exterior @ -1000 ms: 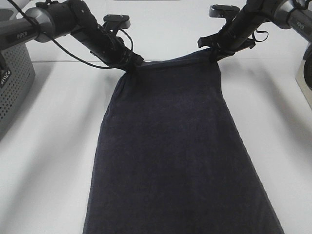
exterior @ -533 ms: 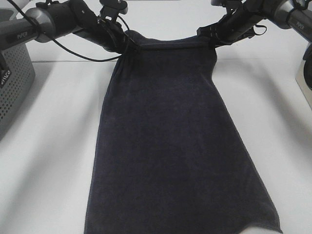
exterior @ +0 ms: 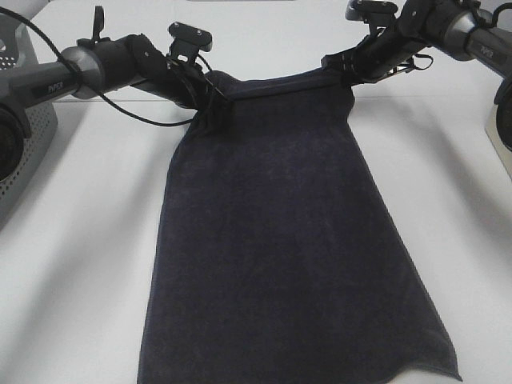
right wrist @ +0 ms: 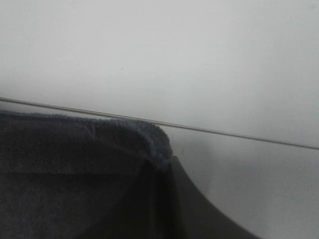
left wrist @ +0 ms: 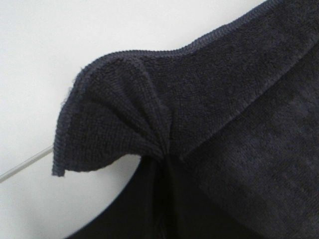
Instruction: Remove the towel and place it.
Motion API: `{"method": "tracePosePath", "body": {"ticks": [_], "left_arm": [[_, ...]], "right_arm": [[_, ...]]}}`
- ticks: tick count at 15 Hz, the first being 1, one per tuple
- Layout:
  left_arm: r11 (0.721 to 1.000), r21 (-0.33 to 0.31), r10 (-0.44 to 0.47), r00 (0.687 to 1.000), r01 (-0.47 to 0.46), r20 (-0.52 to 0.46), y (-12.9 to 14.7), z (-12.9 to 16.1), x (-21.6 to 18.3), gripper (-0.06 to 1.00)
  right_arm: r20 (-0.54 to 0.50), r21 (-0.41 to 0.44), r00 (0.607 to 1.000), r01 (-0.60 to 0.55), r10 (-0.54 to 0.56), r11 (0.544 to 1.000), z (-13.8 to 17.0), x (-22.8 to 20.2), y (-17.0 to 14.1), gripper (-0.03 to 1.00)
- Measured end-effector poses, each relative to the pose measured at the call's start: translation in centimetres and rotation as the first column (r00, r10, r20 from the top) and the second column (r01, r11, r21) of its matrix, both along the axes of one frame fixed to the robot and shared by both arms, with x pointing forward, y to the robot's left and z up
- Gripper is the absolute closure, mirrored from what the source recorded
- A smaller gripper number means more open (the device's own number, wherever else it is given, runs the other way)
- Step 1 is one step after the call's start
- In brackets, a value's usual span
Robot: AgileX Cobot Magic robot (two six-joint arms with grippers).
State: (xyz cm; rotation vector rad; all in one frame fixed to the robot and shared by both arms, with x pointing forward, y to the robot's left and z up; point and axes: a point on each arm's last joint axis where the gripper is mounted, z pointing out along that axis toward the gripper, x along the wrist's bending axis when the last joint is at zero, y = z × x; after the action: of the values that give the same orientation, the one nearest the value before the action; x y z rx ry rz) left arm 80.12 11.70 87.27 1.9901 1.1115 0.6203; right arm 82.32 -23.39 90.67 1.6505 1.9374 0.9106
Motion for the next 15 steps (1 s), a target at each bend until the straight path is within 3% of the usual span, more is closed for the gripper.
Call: {"method": "tracePosePath", "body": {"ticks": [7,11,13,15], "left_arm": [[0.999,-0.008,0.037,0.997,-0.037,0.070,0.2,-0.2,0.5,0.90],[0.999,-0.011,0.046,0.995,-0.045,0.087,0.2,-0.2,0.6,0.74],[0.998,-0.011,0.055,0.994,-0.054,0.092,0.5,-0.5,0.8,0.49],[0.997,-0.009,0.071,0.994,-0.071,0.089,1.5,-0.8,1.0,0.35]], "right_arm": [[0.074,0.113,0.997,0.009,-0.018,0.994,-0.4,0.4,0.6,0.94],[0.091,0.110,0.996,-0.014,0.003,0.994,-0.3,0.4,0.8,0.87],[0.088,0.090,0.996,-0.022,0.014,0.996,-0.9,0.4,0.8,0.67],[0.034,0.050,0.999,-0.031,0.029,0.998,-3.0,0.3,0.5,0.35]]}}
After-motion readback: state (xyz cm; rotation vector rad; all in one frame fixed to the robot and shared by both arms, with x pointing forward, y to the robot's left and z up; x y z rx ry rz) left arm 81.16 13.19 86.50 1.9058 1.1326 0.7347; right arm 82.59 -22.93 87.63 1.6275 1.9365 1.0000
